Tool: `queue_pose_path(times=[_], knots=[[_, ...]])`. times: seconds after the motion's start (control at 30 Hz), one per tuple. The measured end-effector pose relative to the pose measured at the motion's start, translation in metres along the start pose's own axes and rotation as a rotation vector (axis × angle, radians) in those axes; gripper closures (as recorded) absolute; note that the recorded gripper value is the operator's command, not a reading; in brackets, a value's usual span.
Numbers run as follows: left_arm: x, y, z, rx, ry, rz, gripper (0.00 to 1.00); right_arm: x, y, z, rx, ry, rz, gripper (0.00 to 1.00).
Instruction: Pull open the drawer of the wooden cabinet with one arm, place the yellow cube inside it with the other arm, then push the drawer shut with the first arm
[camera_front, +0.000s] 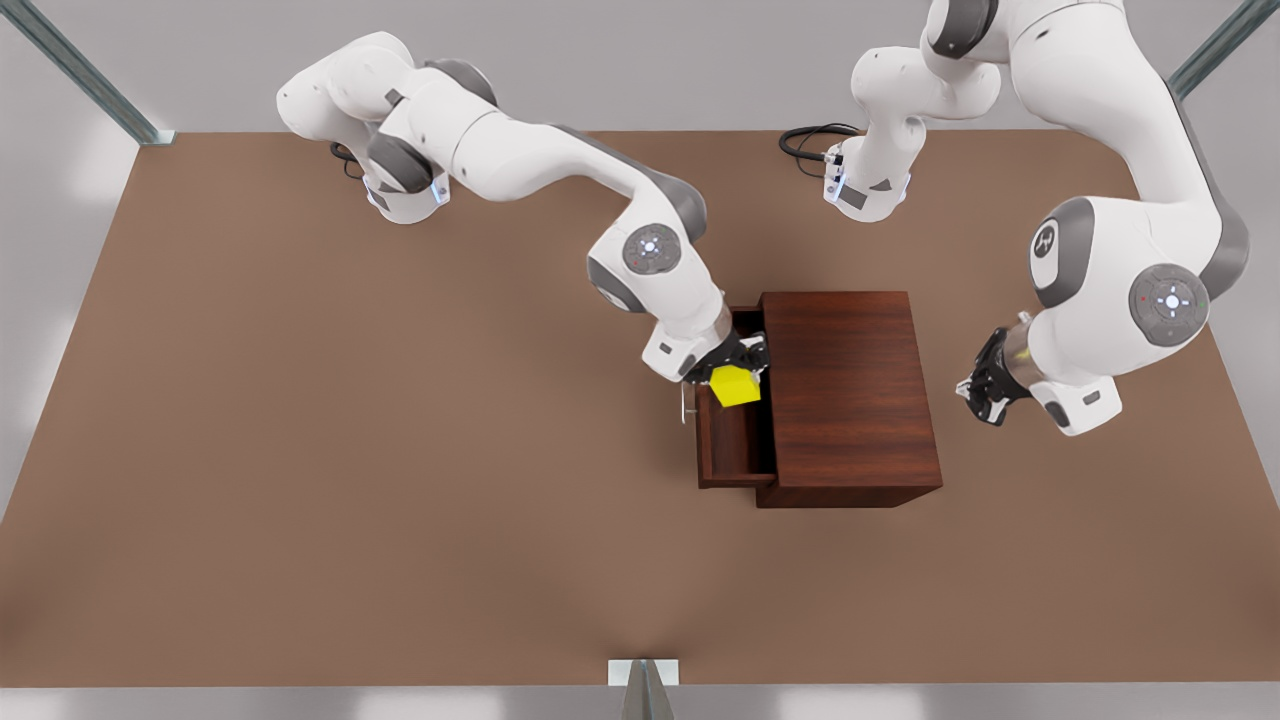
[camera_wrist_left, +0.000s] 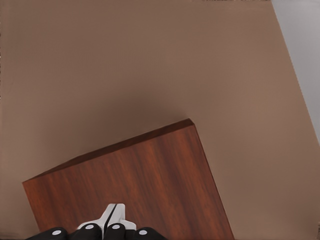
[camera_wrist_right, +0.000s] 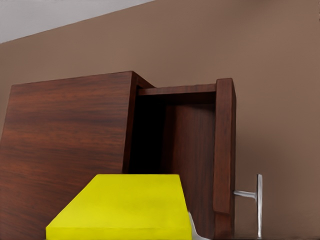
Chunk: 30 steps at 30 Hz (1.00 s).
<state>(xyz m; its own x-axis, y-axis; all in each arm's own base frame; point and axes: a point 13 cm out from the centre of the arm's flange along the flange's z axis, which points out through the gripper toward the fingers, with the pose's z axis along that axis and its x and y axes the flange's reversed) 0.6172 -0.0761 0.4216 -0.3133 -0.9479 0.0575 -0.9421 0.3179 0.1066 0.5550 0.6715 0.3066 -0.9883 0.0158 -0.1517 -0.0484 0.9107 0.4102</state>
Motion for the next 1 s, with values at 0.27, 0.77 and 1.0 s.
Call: queue_pose_path(times=[0.27,0.77,1.0], knots=[[0.0,-0.002,0.006,-0.01,0.0,-0.122,0.79,0.021,-0.006,0.04,0.021,0.043,0.209,0.0],[0.362,-0.048,0.119,-0.003,0.11,0.045,0.79,-0.146,-0.401,-0.383,0.391,-0.137,0.6,0.0],[0.415,-0.081,0.224,0.081,0.064,-0.05,0.79,-0.089,-0.488,-0.403,0.485,0.038,0.489,0.0]])
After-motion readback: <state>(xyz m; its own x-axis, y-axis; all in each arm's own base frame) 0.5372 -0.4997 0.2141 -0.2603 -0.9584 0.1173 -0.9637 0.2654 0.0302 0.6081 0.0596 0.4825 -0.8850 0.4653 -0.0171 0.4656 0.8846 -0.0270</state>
